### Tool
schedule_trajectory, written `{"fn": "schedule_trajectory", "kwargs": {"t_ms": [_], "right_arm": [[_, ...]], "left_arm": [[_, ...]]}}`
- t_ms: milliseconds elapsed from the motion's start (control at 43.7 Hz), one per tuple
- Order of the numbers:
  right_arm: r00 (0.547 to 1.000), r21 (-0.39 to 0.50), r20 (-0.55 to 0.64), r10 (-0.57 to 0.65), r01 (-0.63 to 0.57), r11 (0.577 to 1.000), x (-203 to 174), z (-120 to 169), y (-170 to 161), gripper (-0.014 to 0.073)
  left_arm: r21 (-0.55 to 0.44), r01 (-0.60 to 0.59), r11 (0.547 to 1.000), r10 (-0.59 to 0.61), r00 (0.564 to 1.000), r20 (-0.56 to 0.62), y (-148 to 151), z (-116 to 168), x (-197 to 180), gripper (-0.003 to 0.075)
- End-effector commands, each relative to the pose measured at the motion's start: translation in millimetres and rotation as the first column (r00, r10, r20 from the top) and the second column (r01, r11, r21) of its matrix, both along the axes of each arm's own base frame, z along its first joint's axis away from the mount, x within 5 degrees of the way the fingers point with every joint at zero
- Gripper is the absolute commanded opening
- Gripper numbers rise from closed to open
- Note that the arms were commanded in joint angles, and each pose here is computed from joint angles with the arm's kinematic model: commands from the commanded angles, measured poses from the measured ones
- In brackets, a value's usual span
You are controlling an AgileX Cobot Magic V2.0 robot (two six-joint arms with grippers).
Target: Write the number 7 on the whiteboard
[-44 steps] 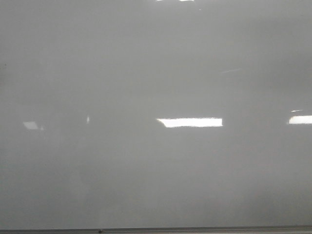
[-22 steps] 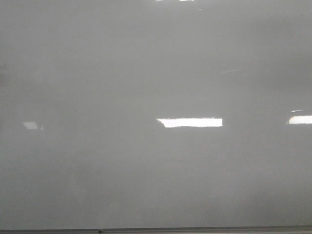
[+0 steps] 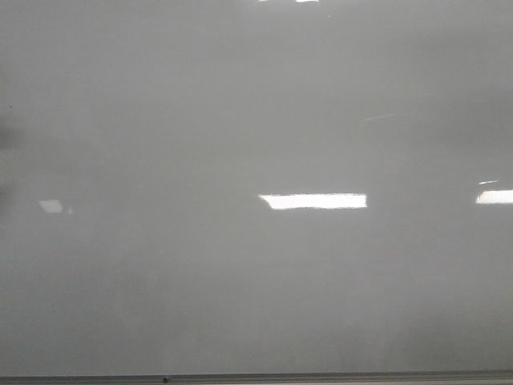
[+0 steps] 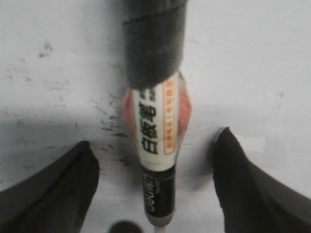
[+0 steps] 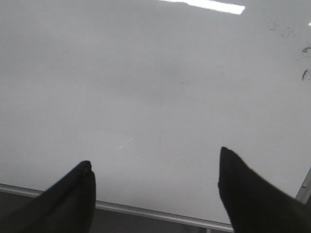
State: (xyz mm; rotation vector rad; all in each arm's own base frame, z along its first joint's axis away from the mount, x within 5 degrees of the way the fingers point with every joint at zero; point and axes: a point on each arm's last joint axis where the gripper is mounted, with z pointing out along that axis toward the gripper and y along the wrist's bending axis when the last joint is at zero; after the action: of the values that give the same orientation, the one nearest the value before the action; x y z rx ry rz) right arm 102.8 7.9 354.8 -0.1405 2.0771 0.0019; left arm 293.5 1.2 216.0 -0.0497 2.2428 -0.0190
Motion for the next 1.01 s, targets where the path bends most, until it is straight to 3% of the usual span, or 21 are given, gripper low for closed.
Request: {"fn": "schedule_trajectory", "kwargs": {"t_ms": [0, 183, 343, 641, 824, 984], "right_arm": [[0.996, -0.006, 0.089, 0.007, -0.007, 1.000, 4, 12, 0, 0.0550], [0.996, -0.006, 0.091, 0.007, -0.007, 1.000, 4, 12, 0, 0.0550], [0.995, -0.005, 0.097, 0.008, -0.007, 1.000, 4, 13, 1, 0.0550], [0.995, -0.005, 0.098, 0.008, -0.007, 1.000, 4, 13, 1, 0.0550], [0.995, -0.005, 0.096, 0.008, -0.007, 1.000, 5, 13, 1, 0.0550], [0.997, -0.007, 0.077, 0.007, -0.006, 1.000, 9, 18, 1, 0.0550]], "left_arm": [[-0.015, -0.010, 1.000, 0.011, 0.995, 0.102, 0, 14, 10, 0.0337], [-0.015, -0.010, 1.000, 0.011, 0.995, 0.098, 0, 13, 9, 0.0122], [-0.015, -0.011, 1.000, 0.012, 0.998, 0.070, 0, 16, 4, -0.0018], [0.003, 0.050, 0.999, -0.050, 0.998, 0.031, -14, 64, -37, -0.0020], [0.139, 0.229, 0.963, -0.230, 0.973, -0.013, -31, 115, -69, -0.0020], [0.201, 0.377, 0.904, -0.356, 0.925, -0.132, -44, 142, -82, -0.0020]]}}
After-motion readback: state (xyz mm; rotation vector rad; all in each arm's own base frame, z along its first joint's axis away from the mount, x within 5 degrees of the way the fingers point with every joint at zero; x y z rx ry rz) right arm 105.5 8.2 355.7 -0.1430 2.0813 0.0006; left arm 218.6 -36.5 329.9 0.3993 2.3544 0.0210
